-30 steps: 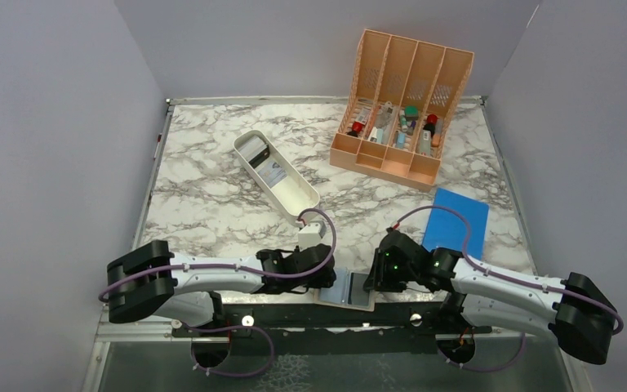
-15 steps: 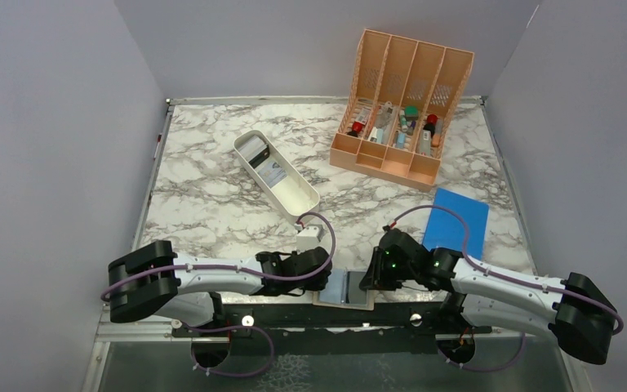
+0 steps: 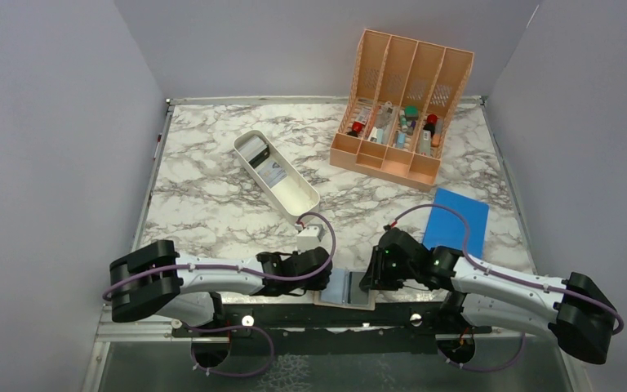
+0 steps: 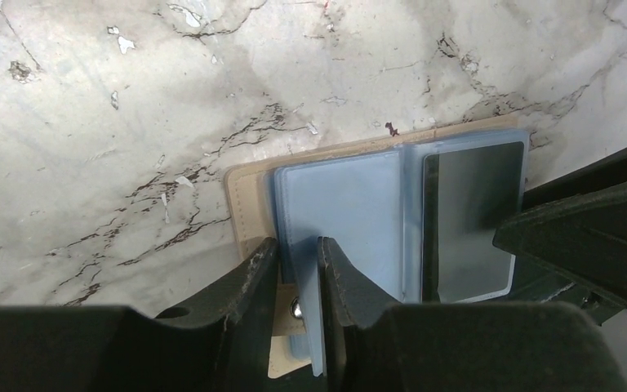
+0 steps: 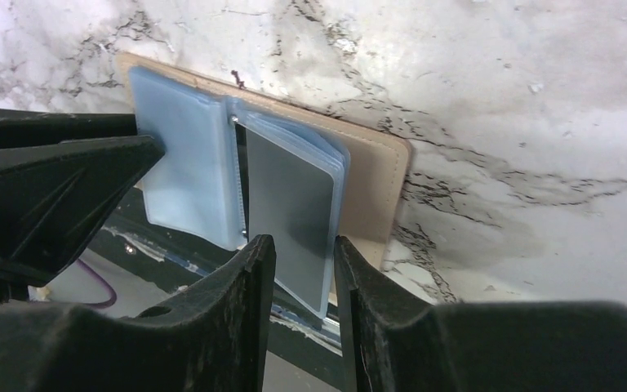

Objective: Put the credit cards into the card holder
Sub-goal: Turn over the card slot in the card holder.

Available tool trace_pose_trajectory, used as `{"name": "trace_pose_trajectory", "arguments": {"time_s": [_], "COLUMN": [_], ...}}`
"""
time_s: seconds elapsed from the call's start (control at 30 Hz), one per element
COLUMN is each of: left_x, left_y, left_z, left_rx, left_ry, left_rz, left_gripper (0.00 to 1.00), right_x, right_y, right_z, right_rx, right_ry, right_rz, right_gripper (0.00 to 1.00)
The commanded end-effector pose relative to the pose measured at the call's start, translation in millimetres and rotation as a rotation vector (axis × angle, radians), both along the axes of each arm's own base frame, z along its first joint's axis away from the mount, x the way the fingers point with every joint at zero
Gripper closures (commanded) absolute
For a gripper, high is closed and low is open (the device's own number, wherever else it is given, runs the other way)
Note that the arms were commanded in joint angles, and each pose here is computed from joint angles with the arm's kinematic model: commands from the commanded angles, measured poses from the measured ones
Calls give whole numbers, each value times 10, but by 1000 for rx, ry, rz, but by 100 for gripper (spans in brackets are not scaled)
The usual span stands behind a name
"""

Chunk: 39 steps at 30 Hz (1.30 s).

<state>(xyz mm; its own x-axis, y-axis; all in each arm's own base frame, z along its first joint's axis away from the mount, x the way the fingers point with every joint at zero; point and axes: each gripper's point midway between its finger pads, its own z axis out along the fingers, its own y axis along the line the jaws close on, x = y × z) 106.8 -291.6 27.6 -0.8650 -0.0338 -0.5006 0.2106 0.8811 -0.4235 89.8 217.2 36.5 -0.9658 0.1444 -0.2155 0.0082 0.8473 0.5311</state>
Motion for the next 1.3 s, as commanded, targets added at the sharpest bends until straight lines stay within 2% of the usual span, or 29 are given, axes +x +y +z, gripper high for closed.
{"name": "trace_pose_trajectory", "arguments": {"time_s": [0.0, 0.2, 0.57, 0.97, 1.1, 1.27], "left_x": [-21, -18, -20, -20, -23, -23], "left_y": [0, -27, -29, -25, -37, -43], "left_z": [-63, -82, -78, -89, -86, -68], "left_rx": [3, -3, -3, 0, -3, -8], "left_ry": [20, 27, 30, 34, 36, 35], "left_rz": [7, 13, 16, 22, 20, 19], "left_gripper": [74, 80, 80, 79, 79, 78], "right_x": [25, -1, 13, 37, 30, 14], "right_y": [-127, -38, -100, 10, 130, 183], "right_z": [-22, 10, 12, 162, 260, 269], "right_rx": [-90, -31, -65, 3, 86, 118], "right_ry": [-10, -9, -10, -38, -59, -55], "right_rz": [-13, 8, -11, 10, 41, 54], "right_gripper": [62, 64, 63, 81, 80, 74]}}
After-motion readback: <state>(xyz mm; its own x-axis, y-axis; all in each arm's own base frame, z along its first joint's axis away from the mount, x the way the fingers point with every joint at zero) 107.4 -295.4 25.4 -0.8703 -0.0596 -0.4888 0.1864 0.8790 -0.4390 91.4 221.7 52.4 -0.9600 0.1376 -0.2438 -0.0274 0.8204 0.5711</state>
